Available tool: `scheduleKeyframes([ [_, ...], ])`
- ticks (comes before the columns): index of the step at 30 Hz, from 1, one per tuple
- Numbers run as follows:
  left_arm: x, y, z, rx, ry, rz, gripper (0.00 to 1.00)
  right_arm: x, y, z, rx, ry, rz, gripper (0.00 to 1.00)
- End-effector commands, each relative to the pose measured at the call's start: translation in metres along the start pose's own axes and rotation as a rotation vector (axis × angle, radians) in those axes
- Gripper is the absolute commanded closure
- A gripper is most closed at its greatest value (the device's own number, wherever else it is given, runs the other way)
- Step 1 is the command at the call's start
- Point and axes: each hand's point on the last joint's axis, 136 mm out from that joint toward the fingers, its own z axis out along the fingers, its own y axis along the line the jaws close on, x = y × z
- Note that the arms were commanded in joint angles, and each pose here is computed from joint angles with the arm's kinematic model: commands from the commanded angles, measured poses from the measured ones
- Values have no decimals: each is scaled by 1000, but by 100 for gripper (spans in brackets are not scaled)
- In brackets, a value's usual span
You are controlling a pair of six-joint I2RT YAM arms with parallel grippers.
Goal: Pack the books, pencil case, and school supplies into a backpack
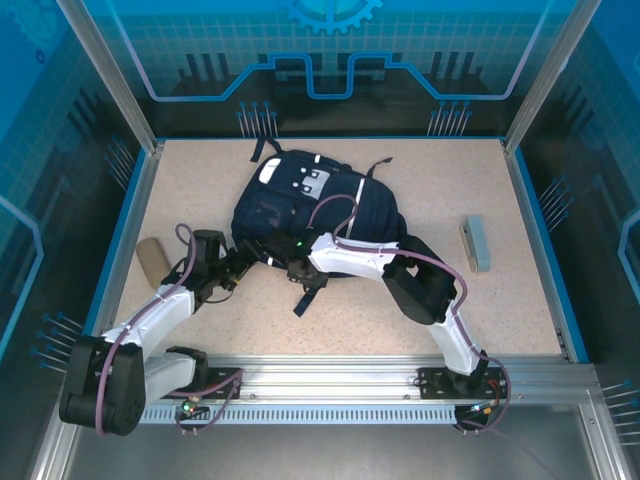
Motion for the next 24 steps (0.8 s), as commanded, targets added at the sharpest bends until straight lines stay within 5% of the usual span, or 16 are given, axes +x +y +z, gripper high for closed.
scheduleKeyframes([
  [1, 1, 2, 0, 14, 6, -29, 18, -2, -19, 4, 69, -4, 1, 80],
  [14, 5, -6, 2, 39, 49, -55, 17, 16, -10, 16, 9, 94, -122, 63],
  [24, 17, -13, 18, 72, 112, -68, 22, 16, -5, 6, -33, 77, -202, 88],
])
